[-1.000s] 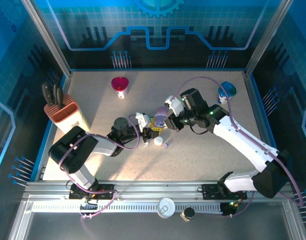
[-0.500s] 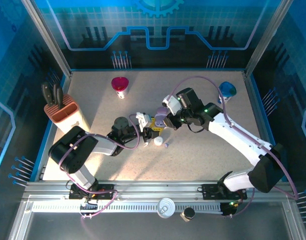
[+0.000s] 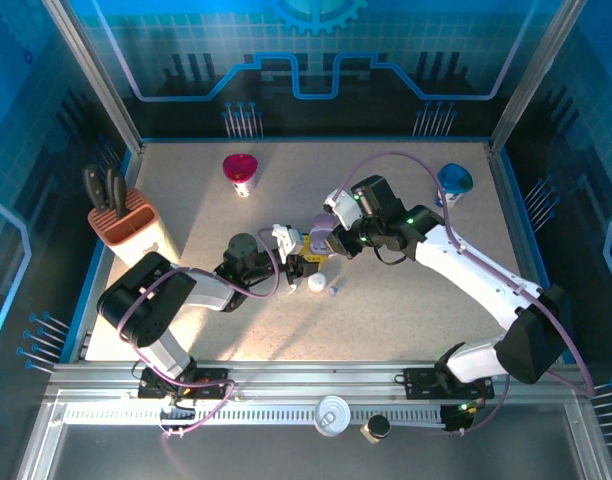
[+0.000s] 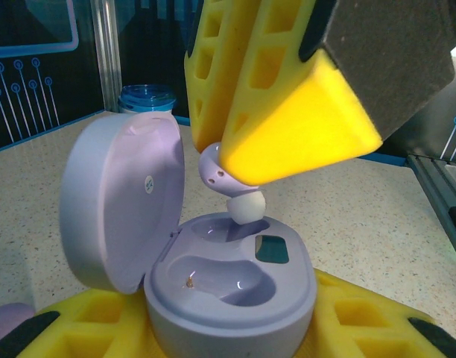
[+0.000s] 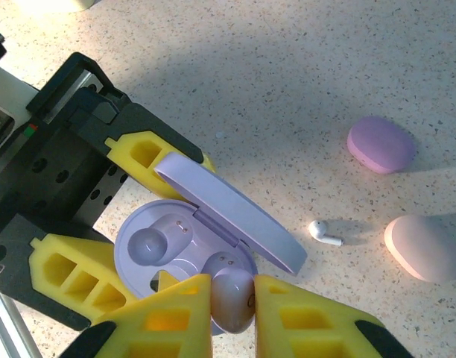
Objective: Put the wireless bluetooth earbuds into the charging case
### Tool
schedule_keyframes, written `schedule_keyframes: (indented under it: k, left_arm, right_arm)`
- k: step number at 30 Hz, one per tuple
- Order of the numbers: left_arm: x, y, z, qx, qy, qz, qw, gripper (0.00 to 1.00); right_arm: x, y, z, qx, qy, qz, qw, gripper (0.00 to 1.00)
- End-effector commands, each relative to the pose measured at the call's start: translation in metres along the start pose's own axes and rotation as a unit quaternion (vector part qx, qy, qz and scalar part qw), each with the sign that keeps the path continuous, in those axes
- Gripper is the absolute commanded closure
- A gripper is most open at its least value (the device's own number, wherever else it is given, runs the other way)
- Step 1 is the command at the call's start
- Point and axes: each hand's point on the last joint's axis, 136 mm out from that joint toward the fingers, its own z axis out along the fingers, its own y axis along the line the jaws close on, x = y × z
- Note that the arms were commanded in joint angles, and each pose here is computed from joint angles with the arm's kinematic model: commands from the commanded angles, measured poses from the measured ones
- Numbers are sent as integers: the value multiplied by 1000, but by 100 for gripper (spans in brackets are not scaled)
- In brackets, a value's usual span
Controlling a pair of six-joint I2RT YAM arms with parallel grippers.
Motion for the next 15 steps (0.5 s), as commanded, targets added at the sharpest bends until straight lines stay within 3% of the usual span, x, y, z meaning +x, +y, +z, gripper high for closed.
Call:
schedule_keyframes:
  k: [1,11,15]
  left_arm:
    - [-21,-1,1,9,-25,10,1000,62]
    - [-23,-1,1,10,-28,9,1000,64]
    - [-22,-1,1,11,-26,8,1000,64]
  right_arm:
    - [11,5,7,-2,19,-14,1000,82]
    - [10,9,11,-2,24,-27,999,80]
    - [4,12,7,-5,12,-26,1000,67]
